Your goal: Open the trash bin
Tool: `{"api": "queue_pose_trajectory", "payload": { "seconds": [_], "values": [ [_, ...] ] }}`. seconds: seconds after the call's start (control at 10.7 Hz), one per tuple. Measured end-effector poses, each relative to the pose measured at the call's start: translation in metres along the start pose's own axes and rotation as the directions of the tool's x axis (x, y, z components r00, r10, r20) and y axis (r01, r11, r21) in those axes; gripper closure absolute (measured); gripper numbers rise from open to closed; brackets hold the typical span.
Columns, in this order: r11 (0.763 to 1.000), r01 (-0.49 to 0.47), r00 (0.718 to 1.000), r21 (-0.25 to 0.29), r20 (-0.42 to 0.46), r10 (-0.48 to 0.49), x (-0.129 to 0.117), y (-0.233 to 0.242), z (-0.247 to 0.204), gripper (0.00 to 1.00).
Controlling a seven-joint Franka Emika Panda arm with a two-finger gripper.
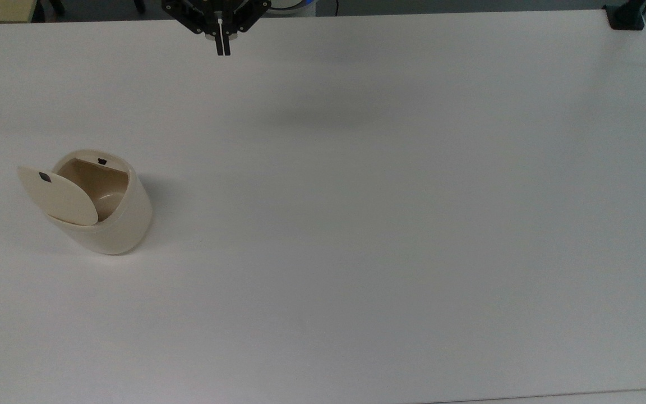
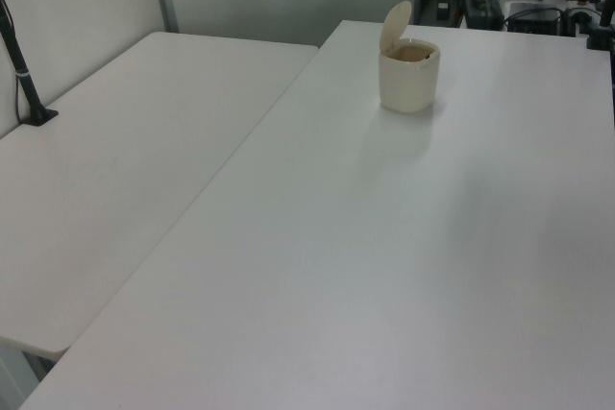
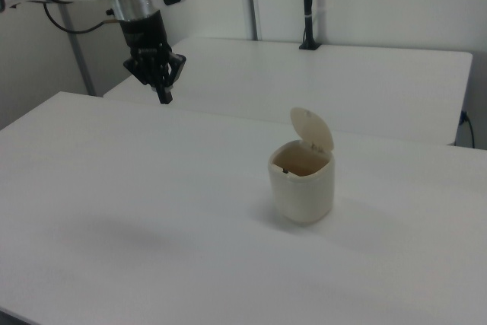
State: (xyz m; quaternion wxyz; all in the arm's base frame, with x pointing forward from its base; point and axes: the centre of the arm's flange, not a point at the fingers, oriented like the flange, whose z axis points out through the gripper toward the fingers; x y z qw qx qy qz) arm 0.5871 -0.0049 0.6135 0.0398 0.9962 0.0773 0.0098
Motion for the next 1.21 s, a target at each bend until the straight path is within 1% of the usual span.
{"api": "queue_pose_trajectory", "payload": {
  "seconds": [0.09,0.19,0.28,0.56,0.74,0.93,1.02,1.21],
  "values": [
    [1.000,0.000,1.000,0.002,0.012,0.000,-0.003,-0.001,-0.001,0.91],
    [1.000,-0.001,1.000,0.002,0.012,0.001,-0.004,-0.001,-0.003,0.86],
    [1.000,-0.001,1.000,0.002,0.014,0.001,-0.005,-0.001,-0.004,0.74],
    [1.000,-0.002,1.000,0.002,0.014,0.001,-0.006,-0.001,-0.004,0.27],
    [1.000,-0.006,1.000,0.001,0.006,0.006,-0.008,0.002,-0.009,0.00],
    [1.000,-0.025,1.000,0.000,-0.002,0.025,-0.011,0.003,-0.014,0.00],
    [0.998,-0.061,0.998,0.008,-0.004,0.061,-0.011,0.004,-0.014,0.00],
    [0.995,-0.095,0.995,0.016,-0.005,0.095,-0.011,0.004,-0.015,0.00]
  ]
}}
